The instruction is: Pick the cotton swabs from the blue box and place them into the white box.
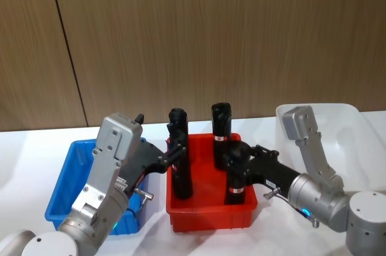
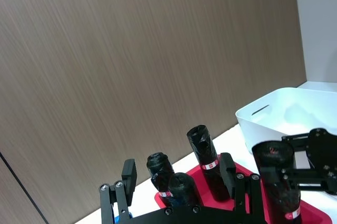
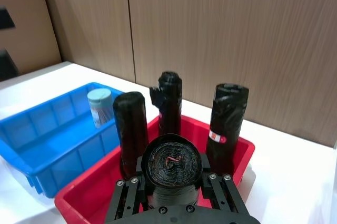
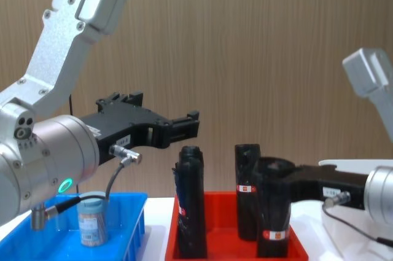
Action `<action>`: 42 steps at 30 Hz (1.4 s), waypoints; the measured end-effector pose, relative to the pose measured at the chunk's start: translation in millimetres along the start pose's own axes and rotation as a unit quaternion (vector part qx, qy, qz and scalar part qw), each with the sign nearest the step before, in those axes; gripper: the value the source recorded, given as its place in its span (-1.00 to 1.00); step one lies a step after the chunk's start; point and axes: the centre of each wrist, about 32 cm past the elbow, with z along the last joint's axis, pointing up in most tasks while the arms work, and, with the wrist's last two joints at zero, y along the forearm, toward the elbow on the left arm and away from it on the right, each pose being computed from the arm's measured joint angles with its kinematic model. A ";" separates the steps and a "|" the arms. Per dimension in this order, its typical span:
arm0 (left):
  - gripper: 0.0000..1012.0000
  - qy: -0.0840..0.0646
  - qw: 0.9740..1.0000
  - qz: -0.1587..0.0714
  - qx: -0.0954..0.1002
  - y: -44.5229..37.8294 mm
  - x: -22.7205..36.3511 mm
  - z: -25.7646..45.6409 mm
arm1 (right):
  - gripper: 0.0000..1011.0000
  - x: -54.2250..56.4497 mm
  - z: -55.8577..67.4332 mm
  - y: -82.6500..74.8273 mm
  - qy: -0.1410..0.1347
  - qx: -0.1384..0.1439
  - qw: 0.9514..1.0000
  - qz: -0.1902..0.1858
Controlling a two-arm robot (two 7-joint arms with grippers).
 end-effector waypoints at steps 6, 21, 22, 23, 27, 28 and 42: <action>0.98 0.000 1.000 0.000 0.000 0.0 0.0 0.0 | 0.08 -0.6 13.5 -4.9 -0.004 0.023 1.000 -0.003; 0.98 0.000 1.000 0.000 0.000 0.0 0.0 0.0 | 0.08 12.9 60.2 -21.7 -0.015 0.096 0.994 -0.052; 0.98 0.000 1.000 0.000 0.000 0.0 0.0 0.0 | 0.08 14.2 62.1 -22.6 -0.016 0.099 0.993 -0.056; 0.98 0.000 1.000 0.000 0.000 0.0 0.0 0.0 | 0.08 17.2 66.1 -24.4 -0.018 0.104 0.992 -0.064; 0.98 0.000 1.000 0.000 0.000 0.0 0.0 0.0 | 0.08 25.7 75.2 -28.9 -0.026 0.115 0.989 -0.085; 0.98 0.000 1.000 0.000 0.000 0.0 0.0 0.0 | 0.08 27.3 76.6 -29.7 -0.027 0.116 0.989 -0.088; 0.98 0.000 1.000 0.000 0.000 0.0 0.0 0.0 | 0.08 62.2 84.9 -37.8 -0.062 0.100 0.979 -0.165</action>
